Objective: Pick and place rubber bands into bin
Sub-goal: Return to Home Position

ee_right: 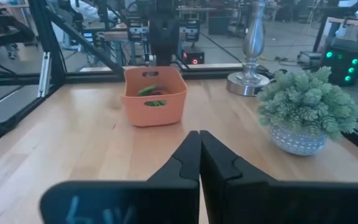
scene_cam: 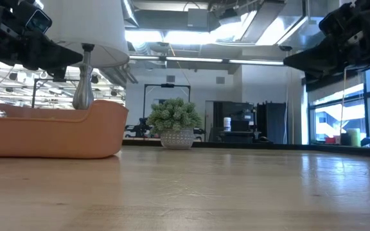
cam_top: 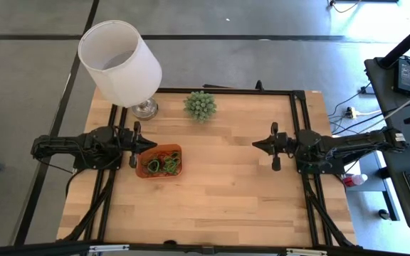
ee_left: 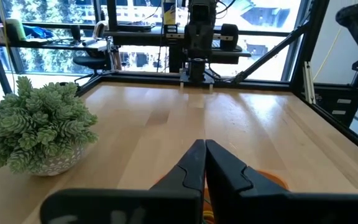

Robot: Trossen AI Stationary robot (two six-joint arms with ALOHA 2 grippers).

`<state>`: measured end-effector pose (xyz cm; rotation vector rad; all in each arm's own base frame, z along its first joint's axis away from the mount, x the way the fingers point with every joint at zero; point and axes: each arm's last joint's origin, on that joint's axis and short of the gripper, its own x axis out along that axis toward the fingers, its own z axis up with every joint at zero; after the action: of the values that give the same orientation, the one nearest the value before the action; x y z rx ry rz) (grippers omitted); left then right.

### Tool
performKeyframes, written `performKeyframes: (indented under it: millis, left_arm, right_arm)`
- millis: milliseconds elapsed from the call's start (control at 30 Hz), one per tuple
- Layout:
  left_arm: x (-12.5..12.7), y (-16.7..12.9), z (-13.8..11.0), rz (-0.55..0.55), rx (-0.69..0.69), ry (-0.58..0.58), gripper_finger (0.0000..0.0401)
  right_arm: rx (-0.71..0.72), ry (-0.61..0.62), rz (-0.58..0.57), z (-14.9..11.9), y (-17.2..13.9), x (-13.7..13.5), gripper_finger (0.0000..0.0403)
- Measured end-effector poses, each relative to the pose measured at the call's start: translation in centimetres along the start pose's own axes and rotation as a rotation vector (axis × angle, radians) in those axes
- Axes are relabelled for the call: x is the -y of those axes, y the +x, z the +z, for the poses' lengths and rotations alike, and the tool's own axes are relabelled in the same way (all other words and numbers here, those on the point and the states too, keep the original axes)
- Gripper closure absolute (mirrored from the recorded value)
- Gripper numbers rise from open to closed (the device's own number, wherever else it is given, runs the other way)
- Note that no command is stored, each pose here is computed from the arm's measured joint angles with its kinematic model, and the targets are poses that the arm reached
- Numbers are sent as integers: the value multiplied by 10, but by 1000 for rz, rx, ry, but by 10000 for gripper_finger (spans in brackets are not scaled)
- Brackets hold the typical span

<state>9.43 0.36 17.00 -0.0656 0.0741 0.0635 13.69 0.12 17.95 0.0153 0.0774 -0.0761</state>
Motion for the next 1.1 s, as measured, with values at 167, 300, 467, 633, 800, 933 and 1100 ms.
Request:
performKeyframes:
  millis: [167, 300, 467, 633, 800, 933, 1100]
  left_arm:
    - [0, 0, 0, 0, 0, 0, 395]
    - [0, 0, 0, 0, 0, 0, 397]
    - [0, 0, 0, 0, 0, 0, 394]
    - [0, 0, 0, 0, 0, 0, 394]
    - [0, 0, 0, 0, 0, 0, 394]
    - [0, 0, 0, 0, 0, 0, 393]
    - [0, 0, 0, 0, 0, 0, 397]
  right_arm:
    - [4, 5, 3, 1, -1, 5, 401]
    - [-18, 49, -10, -1, -5, 7, 401]
    - [-53, 107, -11, -4, -15, 7, 401]
    - [-46, 130, -11, -4, -25, 8, 402]
    - [0, 117, -8, -2, -36, 8, 402]
    - [25, 110, -4, -2, -43, 9, 402]
    - [94, 87, 47, -15, -37, 7, 402]
